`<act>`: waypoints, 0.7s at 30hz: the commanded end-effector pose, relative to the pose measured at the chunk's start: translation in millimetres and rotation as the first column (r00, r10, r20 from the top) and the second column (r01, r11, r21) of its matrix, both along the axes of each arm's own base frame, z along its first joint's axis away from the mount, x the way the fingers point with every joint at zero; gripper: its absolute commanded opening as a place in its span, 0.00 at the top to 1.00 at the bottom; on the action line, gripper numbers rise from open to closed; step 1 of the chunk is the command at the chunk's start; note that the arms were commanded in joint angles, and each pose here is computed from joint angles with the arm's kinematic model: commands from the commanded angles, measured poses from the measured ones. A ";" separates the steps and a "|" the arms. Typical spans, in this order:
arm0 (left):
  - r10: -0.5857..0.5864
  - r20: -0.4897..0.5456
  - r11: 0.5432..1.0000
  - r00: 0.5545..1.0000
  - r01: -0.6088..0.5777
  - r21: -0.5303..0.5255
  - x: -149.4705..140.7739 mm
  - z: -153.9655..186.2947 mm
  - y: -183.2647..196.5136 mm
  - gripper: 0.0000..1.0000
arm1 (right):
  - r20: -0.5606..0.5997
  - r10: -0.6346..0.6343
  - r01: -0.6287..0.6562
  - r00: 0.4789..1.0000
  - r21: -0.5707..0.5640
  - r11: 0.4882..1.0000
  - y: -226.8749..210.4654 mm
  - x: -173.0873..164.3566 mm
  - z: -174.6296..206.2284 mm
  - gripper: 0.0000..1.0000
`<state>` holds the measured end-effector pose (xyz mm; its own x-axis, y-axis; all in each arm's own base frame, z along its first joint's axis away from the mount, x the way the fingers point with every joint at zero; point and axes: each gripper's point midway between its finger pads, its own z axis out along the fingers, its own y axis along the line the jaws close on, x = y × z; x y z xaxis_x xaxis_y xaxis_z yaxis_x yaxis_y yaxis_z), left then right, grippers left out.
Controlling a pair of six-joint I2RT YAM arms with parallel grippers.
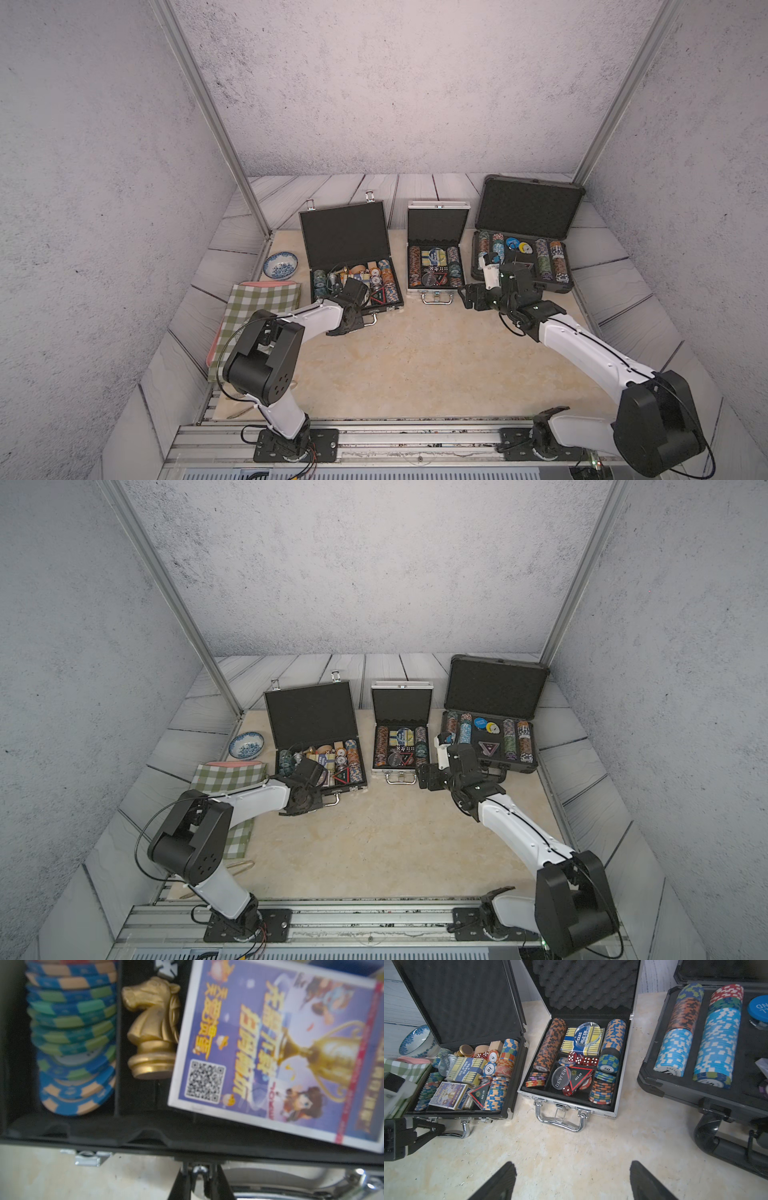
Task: Close the poker set cases
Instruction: Move the poker set case to the center of the board.
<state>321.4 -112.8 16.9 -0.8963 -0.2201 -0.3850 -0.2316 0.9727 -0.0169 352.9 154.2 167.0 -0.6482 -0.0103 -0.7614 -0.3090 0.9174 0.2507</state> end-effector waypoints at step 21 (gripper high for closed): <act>-0.077 -0.151 0.997 0.985 0.079 0.007 -99.8 1.1 -18.6 0.85 | -0.028 0.040 -0.039 0.999 0.021 0.999 22.9 1.4 -10.1 0.12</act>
